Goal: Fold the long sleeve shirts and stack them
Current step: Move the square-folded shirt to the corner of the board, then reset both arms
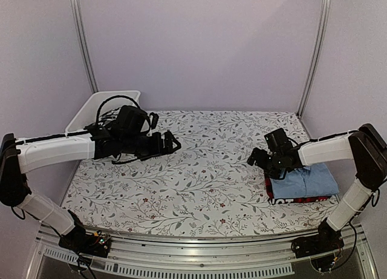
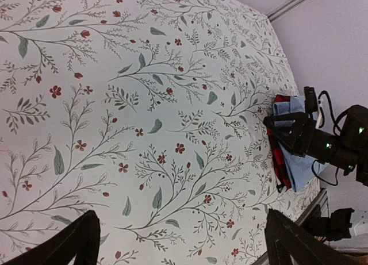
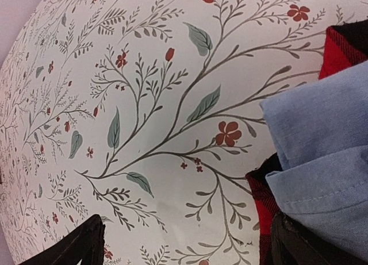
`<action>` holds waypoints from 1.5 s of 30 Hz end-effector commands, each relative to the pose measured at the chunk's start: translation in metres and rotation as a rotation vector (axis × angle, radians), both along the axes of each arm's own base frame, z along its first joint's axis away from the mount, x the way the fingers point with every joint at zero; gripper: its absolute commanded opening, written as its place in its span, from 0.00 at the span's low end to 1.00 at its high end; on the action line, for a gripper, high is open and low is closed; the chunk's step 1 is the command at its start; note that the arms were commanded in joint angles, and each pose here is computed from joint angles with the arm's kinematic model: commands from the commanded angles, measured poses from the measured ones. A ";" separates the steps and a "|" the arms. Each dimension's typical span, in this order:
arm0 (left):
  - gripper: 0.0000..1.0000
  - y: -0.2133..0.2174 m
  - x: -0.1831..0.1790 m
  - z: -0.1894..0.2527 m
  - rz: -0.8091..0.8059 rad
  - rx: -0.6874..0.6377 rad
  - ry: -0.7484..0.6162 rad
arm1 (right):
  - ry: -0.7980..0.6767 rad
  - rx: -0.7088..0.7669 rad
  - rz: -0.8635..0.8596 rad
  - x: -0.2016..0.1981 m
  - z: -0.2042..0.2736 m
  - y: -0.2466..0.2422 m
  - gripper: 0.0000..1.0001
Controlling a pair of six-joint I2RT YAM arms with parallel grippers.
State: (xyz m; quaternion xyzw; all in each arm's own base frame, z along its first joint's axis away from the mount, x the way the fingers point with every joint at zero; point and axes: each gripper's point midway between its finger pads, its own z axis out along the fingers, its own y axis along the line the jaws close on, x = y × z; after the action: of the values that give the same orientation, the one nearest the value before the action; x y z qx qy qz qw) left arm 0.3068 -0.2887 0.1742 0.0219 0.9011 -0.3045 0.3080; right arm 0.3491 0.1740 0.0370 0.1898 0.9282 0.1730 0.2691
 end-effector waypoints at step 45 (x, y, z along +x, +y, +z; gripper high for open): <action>1.00 0.063 0.012 0.104 0.094 0.070 -0.387 | -0.763 -0.030 0.305 -0.067 0.295 0.055 0.99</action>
State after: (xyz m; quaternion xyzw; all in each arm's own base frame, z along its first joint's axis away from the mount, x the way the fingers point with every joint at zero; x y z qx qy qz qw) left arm 0.3166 -0.2333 0.2719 0.0543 0.8387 -0.2551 0.4780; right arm 0.2812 0.2368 0.3394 -0.0314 0.7796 0.2799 0.5594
